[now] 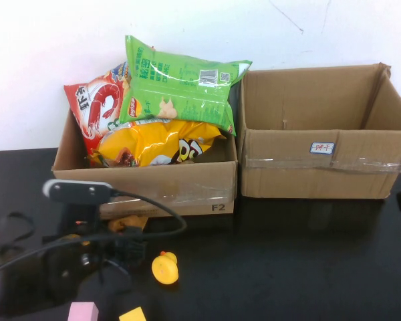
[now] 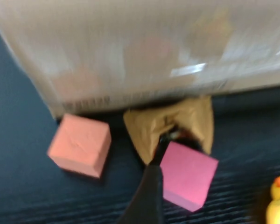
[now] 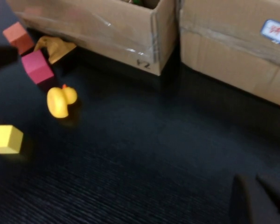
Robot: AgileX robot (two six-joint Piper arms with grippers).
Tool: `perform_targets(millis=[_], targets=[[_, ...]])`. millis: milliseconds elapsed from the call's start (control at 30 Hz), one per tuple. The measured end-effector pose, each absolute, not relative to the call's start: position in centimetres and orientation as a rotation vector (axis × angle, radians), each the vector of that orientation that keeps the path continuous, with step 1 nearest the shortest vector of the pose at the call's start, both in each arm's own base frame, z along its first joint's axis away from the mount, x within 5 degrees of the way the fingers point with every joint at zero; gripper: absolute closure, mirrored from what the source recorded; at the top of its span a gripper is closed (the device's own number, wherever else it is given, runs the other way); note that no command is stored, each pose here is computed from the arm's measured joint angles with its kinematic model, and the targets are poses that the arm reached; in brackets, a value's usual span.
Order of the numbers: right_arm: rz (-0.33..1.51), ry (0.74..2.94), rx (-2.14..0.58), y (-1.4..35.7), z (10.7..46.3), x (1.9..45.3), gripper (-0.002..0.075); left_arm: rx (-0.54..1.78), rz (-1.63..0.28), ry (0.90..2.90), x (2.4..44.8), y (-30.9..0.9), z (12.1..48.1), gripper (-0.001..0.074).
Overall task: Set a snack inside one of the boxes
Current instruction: Pick up the biscuit
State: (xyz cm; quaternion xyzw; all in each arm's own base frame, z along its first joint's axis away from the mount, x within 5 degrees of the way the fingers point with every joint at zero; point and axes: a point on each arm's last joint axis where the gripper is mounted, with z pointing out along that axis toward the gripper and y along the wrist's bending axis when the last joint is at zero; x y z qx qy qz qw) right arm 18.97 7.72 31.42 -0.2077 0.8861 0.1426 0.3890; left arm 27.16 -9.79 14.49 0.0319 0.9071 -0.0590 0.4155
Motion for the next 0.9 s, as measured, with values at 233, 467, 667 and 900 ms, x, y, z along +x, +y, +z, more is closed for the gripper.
perform_targets(millis=[233,467,667,900], targets=[[0.359,2.281,-0.512,7.5,31.5,18.5,0.0717,0.086,-0.117,2.363,30.4,-11.2,10.8,0.0048],[0.342,2.319,-0.528,7.4,31.2,18.3,0.0717,0.086,-0.056,2.306,32.7,-11.7,8.8,0.0048],[0.349,2.329,-0.508,7.3,31.2,18.2,0.0717,0.151,-0.014,2.291,33.7,-12.0,7.1,0.0048],[0.363,2.357,-0.491,7.3,31.1,18.0,0.0718,0.21,-0.011,2.277,34.2,-12.4,6.6,0.0225]])
